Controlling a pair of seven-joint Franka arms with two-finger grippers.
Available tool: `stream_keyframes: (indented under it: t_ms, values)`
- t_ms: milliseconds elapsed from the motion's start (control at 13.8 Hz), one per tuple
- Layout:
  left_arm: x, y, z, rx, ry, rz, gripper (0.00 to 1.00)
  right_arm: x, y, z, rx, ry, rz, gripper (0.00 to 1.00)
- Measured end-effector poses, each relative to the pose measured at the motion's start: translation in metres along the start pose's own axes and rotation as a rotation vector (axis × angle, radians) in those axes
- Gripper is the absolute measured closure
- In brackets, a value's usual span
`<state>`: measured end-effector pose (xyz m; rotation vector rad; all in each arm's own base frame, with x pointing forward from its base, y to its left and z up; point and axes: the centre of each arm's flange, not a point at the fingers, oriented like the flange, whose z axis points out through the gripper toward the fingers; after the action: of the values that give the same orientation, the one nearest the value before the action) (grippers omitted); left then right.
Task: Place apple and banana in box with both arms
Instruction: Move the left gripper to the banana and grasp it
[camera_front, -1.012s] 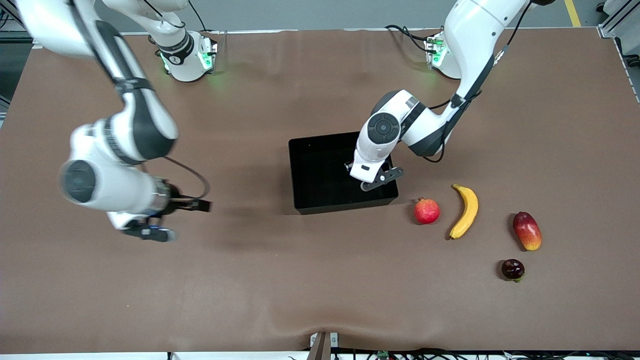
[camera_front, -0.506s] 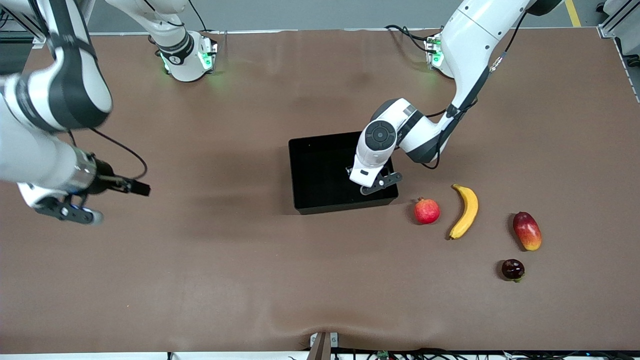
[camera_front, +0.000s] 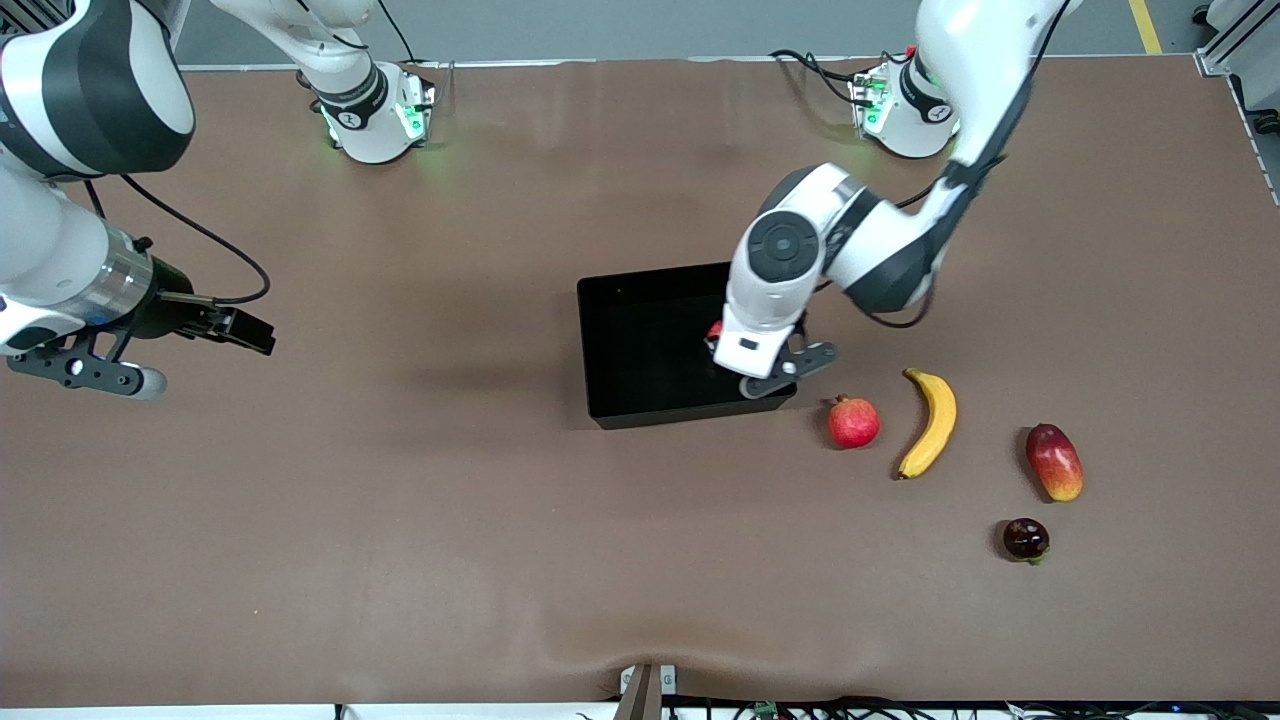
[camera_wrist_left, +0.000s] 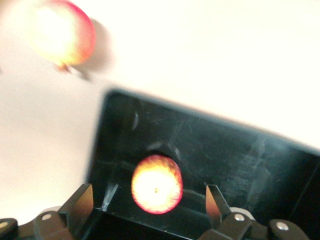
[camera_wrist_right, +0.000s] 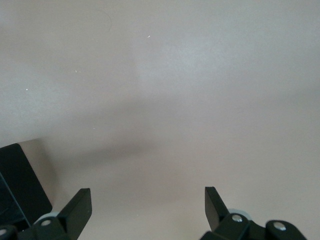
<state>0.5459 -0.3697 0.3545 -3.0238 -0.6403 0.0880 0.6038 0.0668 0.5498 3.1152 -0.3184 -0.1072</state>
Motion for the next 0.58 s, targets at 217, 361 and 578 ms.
stream_keyframes:
  t_ms: [217,361,578]
  values:
    - [0.080,-0.060,-0.025,-0.011,0.011,0.035,0.00,-0.007,0.007,-0.005,-0.015,-0.045,-0.111,0.00]
    - [0.133,-0.111,-0.015,-0.006,-0.009,0.088,0.00,-0.019,0.018,-0.021,-0.028,-0.067,-0.153,0.00]
    - [0.191,-0.179,0.028,-0.001,-0.075,0.189,0.00,-0.049,0.028,-0.055,-0.048,-0.052,-0.161,0.00]
